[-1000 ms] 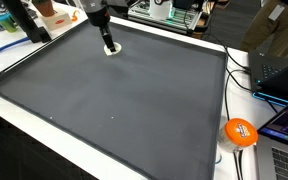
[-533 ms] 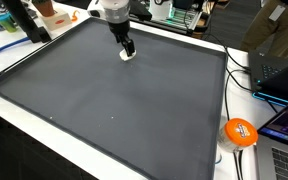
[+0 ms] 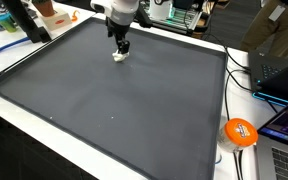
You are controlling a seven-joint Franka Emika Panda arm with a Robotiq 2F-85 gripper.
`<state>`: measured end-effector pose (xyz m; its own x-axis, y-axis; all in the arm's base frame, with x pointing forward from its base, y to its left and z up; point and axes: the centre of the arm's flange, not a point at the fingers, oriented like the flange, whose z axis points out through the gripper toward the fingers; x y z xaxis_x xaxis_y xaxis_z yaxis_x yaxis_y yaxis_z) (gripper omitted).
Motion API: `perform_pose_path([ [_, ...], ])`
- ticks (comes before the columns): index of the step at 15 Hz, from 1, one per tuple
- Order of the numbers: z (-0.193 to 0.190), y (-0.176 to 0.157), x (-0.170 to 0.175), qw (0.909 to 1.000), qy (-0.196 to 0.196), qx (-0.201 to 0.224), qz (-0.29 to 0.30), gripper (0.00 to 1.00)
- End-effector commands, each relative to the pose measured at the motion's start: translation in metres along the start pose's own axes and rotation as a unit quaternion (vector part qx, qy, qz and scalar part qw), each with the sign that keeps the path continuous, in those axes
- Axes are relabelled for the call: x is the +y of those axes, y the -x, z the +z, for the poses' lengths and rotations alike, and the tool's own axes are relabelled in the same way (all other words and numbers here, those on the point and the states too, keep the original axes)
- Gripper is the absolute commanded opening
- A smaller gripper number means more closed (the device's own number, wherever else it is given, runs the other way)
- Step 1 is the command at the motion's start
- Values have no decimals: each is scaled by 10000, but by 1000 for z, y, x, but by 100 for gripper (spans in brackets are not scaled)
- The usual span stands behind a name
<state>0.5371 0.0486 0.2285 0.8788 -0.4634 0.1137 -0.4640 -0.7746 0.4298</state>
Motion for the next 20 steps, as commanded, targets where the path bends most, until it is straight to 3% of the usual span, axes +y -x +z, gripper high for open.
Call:
perform_pose_path([
  [1,6,11,-18,9976,657,135,-165,100],
  [4,0,20,-25,9975,511,-152,-472,100],
  [10,-30,8,-12,9997,-197,111,-117,100],
  [14,-39,-4,6,9985,-469,-235,143,100],
  [17,-58,-1,15,9955,-938,-23,125,100],
  [20,-91,-3,10,9947,-909,274,-403,100],
])
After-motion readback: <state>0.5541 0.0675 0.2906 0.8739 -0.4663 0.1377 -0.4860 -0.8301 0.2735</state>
